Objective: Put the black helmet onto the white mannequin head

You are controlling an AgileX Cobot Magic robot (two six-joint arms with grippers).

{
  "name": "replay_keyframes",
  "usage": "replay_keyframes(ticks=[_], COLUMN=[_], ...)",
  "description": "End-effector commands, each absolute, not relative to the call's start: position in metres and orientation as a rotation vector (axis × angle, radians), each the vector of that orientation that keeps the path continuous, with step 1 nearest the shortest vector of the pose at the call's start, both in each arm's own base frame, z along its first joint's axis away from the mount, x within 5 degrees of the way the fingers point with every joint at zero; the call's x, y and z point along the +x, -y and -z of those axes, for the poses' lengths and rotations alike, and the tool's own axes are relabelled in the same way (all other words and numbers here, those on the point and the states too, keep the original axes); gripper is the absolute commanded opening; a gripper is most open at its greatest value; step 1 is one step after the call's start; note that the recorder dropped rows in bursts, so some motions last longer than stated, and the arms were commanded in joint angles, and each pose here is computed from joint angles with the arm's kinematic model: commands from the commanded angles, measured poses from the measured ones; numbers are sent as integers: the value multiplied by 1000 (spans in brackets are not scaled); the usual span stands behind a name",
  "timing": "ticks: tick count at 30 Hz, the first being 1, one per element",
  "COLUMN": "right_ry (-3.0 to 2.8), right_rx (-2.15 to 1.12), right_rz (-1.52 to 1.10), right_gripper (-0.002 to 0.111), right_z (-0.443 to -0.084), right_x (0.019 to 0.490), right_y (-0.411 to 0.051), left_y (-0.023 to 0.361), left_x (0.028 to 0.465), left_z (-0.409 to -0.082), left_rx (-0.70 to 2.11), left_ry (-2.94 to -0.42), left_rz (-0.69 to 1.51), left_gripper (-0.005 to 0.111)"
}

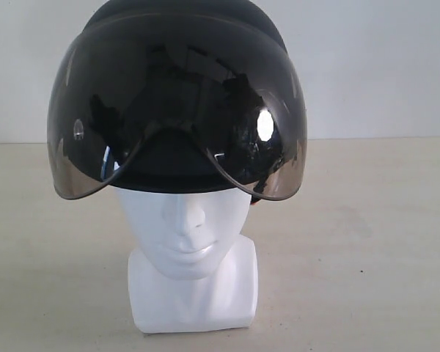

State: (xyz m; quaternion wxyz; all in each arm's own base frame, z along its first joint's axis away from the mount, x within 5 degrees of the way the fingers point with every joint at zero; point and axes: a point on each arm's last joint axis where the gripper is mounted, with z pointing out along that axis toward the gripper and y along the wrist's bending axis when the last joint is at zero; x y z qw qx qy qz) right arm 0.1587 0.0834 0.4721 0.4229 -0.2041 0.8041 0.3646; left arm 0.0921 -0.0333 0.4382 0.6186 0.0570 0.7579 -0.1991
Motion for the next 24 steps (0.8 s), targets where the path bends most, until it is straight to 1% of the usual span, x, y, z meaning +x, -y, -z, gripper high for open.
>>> replay_keyframes(ticks=[1, 4, 7, 11, 17, 21, 24], right_ry=[-1994, -1855, -1743, -1649, -1594, -1582, -1618], right_rx=[-511, -557, -474, -372, -309, -295, -266], right_rz=[-903, -772, -694, -641, -616, -610, -677], right_gripper=[0, 0, 0, 0, 0, 0, 0], right_z=[-475, -482, -492, -501, -507, -508, -506], right_x=[157, 164, 173, 180, 183, 183, 182], right_y=[-83, -80, -75, -68, -64, -63, -65], left_y=[37, 44, 50, 50, 52, 56, 59], left_x=[116, 127, 136, 148, 158, 160, 157], left_z=[-448, -454, -458, -456, -453, -451, -447], left_rx=[182, 243, 304, 314, 310, 357, 412], left_ry=[-1803, -1807, -1795, -1818, -1835, -1844, -1884], left_rz=[522, 607, 696, 706, 783, 838, 852], left_gripper=[4, 4, 4, 4, 4, 4, 4])
